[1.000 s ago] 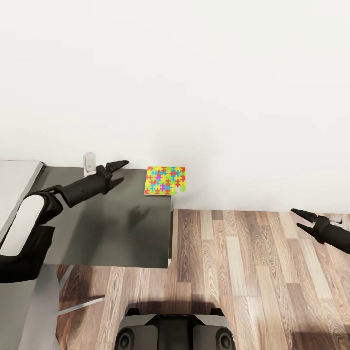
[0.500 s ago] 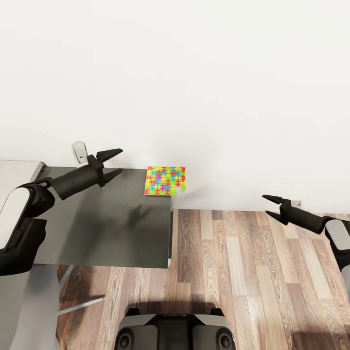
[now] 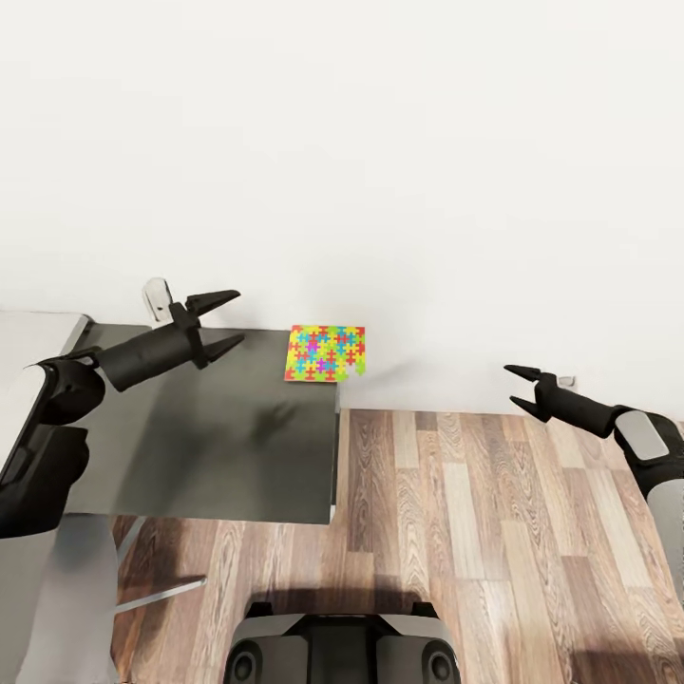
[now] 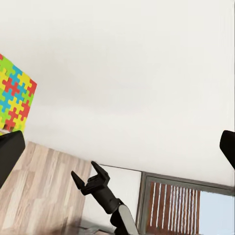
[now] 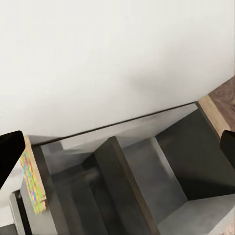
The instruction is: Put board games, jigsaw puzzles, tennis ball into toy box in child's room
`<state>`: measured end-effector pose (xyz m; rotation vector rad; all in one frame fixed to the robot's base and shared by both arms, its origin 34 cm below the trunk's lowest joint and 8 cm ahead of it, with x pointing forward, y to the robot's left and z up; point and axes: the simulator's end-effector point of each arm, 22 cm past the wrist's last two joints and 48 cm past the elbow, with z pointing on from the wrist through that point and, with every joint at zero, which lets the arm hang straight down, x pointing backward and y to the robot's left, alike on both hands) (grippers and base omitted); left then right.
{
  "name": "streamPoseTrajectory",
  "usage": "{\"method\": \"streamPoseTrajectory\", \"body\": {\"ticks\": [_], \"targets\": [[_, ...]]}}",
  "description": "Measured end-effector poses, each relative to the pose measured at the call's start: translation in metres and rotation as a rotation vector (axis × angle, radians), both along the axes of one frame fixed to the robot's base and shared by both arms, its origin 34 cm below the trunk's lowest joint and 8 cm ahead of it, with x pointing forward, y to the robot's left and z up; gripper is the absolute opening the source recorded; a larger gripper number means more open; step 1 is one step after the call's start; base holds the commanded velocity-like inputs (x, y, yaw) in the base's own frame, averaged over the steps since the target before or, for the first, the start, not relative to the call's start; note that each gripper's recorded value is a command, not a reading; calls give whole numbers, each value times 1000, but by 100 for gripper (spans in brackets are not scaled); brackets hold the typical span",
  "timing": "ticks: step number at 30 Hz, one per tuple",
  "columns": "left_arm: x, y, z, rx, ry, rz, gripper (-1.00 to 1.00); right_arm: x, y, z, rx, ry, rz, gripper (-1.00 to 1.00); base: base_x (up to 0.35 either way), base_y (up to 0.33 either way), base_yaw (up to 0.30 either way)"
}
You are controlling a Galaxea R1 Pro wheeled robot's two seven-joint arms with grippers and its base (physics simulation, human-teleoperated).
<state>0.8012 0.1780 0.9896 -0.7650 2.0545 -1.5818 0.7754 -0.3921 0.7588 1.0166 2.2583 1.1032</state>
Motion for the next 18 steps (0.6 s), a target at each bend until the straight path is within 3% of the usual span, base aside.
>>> {"method": "streamPoseTrajectory", "body": {"ticks": [18], "targets": [[-1, 9, 22, -99, 17, -12, 100, 9, -2, 8, -4, -20, -1, 100, 0, 0, 273]]}}
